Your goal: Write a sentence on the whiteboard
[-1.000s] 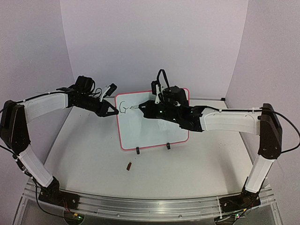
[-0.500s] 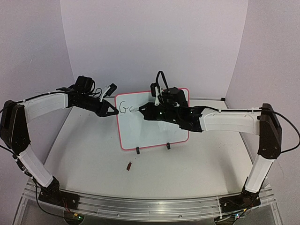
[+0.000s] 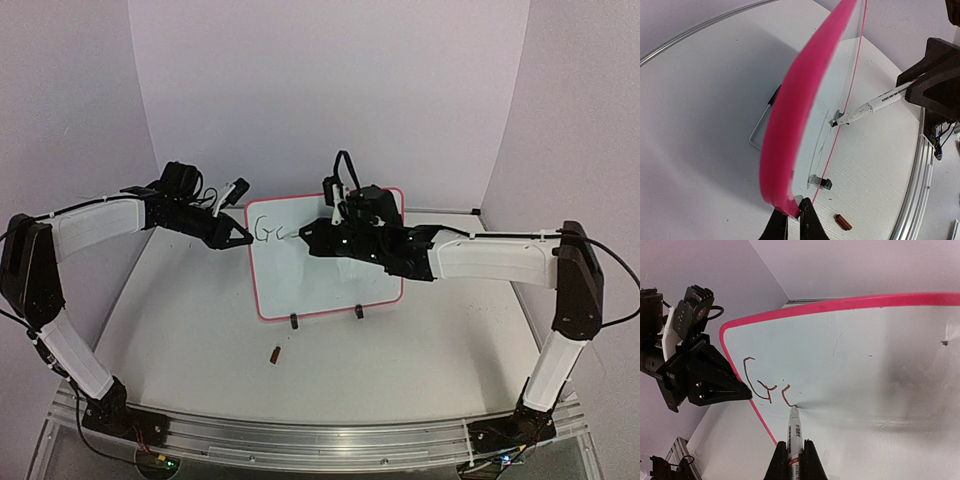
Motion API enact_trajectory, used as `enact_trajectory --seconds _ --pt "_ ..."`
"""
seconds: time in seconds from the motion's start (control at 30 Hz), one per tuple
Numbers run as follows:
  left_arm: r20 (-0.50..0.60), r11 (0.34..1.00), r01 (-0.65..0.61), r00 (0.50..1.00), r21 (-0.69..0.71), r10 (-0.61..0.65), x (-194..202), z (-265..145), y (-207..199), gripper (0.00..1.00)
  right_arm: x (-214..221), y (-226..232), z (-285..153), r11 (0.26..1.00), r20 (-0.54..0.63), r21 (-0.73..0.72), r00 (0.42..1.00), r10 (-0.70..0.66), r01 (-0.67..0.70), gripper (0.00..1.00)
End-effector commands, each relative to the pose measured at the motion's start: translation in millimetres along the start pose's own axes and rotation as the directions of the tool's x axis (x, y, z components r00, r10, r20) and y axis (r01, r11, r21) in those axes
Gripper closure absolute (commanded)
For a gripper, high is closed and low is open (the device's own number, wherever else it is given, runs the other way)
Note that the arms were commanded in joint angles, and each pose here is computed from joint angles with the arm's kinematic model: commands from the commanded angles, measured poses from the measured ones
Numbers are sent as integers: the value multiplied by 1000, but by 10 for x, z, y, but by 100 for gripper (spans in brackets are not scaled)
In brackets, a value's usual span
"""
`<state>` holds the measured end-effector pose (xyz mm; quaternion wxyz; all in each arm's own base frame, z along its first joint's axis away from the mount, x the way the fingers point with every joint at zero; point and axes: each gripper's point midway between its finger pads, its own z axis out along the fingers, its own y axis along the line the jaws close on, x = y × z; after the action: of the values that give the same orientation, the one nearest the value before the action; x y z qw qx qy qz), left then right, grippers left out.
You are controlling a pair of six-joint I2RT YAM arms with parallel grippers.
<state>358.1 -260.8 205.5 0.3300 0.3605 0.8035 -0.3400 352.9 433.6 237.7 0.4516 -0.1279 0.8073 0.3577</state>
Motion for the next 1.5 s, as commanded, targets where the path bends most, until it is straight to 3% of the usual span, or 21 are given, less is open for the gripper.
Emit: enact_trajectory --seconds 0.0,0.97,1.47 --pt "-8 997 -51 999 -66 50 -32 -42 70 100 -357 32 -189 1000 92 27 996 -19 17 100" --pt "-8 997 -51 999 -66 50 -35 -43 68 100 -505 249 -271 997 127 -70 992 -21 31 100" --pt "-9 996 -49 999 -68 49 -29 -45 73 100 -373 92 -252 999 103 -46 995 10 -5 100"
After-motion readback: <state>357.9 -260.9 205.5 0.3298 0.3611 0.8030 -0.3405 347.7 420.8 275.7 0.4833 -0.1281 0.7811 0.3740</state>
